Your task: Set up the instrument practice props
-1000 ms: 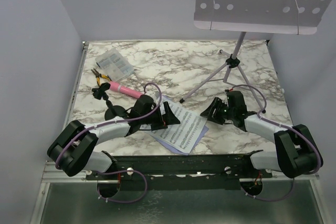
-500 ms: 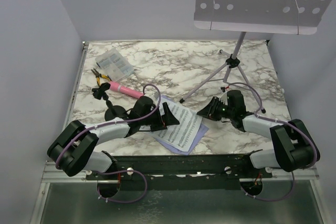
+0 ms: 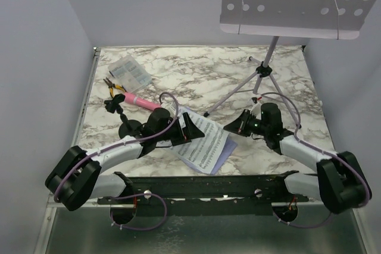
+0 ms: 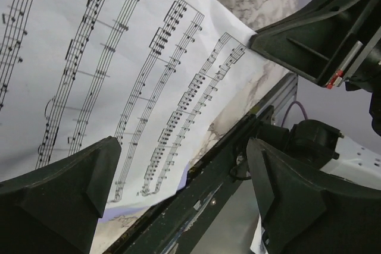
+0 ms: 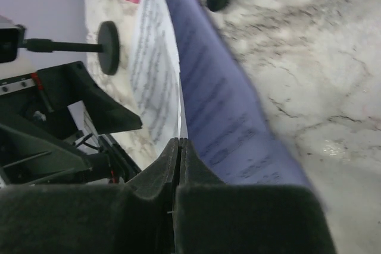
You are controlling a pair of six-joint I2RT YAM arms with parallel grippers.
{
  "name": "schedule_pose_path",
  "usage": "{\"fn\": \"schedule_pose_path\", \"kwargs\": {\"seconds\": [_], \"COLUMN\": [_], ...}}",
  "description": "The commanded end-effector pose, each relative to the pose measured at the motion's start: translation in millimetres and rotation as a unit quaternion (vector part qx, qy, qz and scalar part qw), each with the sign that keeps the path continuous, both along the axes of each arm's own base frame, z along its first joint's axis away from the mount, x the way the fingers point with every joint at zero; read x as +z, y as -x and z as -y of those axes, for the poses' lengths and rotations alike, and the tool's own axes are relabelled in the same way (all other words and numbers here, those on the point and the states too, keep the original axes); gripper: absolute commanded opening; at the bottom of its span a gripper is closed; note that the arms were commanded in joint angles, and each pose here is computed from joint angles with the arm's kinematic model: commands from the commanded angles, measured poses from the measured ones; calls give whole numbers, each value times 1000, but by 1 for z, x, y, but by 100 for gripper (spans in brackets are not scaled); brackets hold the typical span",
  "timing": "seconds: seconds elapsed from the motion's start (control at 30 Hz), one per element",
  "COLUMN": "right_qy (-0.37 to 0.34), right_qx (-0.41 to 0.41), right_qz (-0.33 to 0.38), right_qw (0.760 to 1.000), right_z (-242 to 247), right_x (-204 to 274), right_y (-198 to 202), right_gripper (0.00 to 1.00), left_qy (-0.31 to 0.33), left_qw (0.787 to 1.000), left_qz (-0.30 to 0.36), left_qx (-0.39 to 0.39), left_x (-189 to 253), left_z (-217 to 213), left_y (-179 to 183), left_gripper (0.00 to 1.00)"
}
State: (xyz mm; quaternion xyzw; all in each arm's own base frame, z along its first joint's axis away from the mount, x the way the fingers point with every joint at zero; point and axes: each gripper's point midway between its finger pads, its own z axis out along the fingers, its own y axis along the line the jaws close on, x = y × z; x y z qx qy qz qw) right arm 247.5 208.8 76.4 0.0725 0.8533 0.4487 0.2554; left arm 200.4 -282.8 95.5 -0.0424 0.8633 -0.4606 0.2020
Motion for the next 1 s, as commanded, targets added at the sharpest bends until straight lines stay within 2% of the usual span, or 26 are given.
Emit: {"fn": "schedule_pose_path", "kwargs": {"seconds": [0.0,0.1,0.23,0.37,0.5,0.67,0.8,0.97], "right_qy": [3,-20,-76,-115,-141,-160,-158,-161], "right_qx": [-31,-118,-205,-267,-315,-358,-388,-403], "right_qz": [68,100,152,162,118,94,84,65], "right_qw": [997,988,964,943,931,915,904,899], "right_z": [10,29,51,70,82,96,106,109], "right_x": [46,85,127,144,130,116,109,105], "right_y": [-2,-6,-6,-2,5,11,12,11], "right_gripper": [0,0,0,0,0,0,0,0], "left_qy": [46,65,82,92,112,170,175,200], "left_qw": [997,995,993,990,986,974,972,960], "left_qz": [55,68,66,49,20,-27,-90,-155], "left_qx": [-3,12,58,94,124,148,129,122], "left_x": [46,64,74,74,70,75,62,46], "left_z": [8,4,-4,-10,-9,2,21,40], "left_y": [-6,-7,-11,-16,-22,-31,-33,-33], "left_gripper": [97,97,97,98,99,99,99,98]}}
